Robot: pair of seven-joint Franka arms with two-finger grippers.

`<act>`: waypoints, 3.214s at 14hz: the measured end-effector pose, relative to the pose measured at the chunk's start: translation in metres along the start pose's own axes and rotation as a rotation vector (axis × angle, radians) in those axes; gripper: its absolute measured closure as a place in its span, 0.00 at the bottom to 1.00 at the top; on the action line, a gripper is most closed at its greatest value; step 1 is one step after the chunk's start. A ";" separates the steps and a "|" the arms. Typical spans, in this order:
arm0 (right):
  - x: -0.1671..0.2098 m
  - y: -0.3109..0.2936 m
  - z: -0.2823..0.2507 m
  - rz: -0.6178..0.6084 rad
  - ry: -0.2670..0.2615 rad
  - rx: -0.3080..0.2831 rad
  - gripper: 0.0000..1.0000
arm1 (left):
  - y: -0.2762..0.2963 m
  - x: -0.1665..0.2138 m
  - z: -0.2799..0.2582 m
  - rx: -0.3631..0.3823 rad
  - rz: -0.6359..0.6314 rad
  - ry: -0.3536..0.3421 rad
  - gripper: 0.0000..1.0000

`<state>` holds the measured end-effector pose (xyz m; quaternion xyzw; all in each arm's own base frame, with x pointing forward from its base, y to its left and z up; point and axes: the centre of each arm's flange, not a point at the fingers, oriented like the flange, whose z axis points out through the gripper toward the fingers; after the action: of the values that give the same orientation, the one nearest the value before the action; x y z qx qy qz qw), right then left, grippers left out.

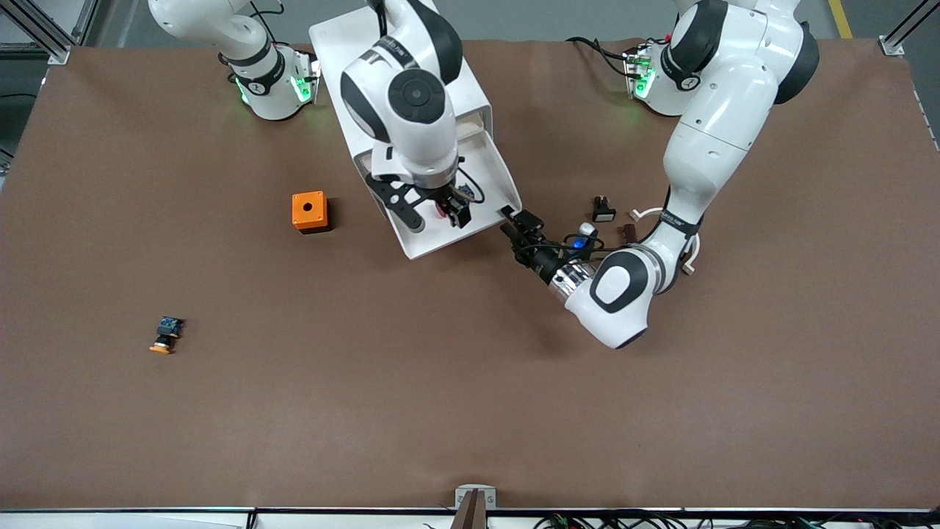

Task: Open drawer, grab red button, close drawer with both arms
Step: 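Lower the right gripper into the drawer and grasp the red button, then lift the red button out with the right gripper while the left gripper pushes the drawer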

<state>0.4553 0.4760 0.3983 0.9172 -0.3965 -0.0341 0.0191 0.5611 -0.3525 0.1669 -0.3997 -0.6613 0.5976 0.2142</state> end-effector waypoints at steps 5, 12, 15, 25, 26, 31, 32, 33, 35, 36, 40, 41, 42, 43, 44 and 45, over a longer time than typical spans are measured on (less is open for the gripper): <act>-0.026 0.001 0.034 -0.005 0.007 0.017 0.00 | -0.015 -0.012 -0.034 -0.034 0.132 -0.053 0.00; -0.036 0.005 0.051 0.027 0.009 0.019 0.01 | -0.026 -0.006 -0.084 -0.105 0.646 -0.073 0.00; -0.038 0.006 0.053 0.046 0.010 0.016 0.04 | -0.044 -0.009 -0.103 -0.172 0.871 0.034 0.00; -0.048 0.007 0.067 0.049 0.016 -0.006 0.34 | -0.187 -0.049 -0.147 -0.541 1.420 0.578 0.00; -0.049 0.007 0.067 0.049 0.016 -0.006 0.48 | -0.192 -0.055 -0.140 -0.565 1.425 0.631 0.00; -0.047 0.006 0.065 0.050 0.016 -0.002 0.59 | -0.186 -0.073 -0.085 -0.702 1.449 0.899 0.00; -0.045 0.005 0.063 0.053 0.017 0.002 0.59 | -0.181 -0.072 -0.073 -0.696 1.449 0.946 0.00; -0.041 0.003 0.058 0.055 0.017 0.010 0.59 | -0.175 -0.071 -0.062 -0.685 1.447 0.994 0.00; -0.024 -0.003 0.039 0.040 0.017 0.008 0.59 | -0.162 -0.069 -0.045 -0.669 1.443 1.091 0.00; -0.009 -0.005 0.025 0.018 0.016 -0.007 0.59 | -0.155 -0.067 -0.038 -0.669 1.441 1.132 0.00; 0.087 0.001 -0.024 -0.142 -0.004 -0.031 0.59 | -0.138 -0.061 -0.022 -0.711 1.349 1.148 0.00; 0.117 0.008 -0.028 -0.182 -0.012 -0.040 0.59 | -0.138 -0.062 -0.019 -0.724 1.324 1.137 0.00; 0.147 0.015 -0.029 -0.222 -0.022 -0.051 0.59 | -0.138 -0.063 -0.015 -0.735 1.303 1.127 0.00; 0.177 0.024 -0.027 -0.261 -0.033 -0.058 0.59 | -0.139 -0.064 -0.009 -0.742 1.287 1.119 0.00; 0.208 0.033 -0.023 -0.302 -0.044 -0.064 0.59 | -0.139 -0.066 -0.003 -0.746 1.275 1.114 0.00; 0.238 0.045 -0.017 -0.340 -0.056 -0.069 0.59 | -0.140 -0.069 0.005 -0.748 1.268 1.111 0.00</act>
<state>0.5869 0.2716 0.4072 0.9685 -0.2347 -0.0762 0.0335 0.5594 -0.4048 0.3138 -0.9598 -0.2709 0.0728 -0.0098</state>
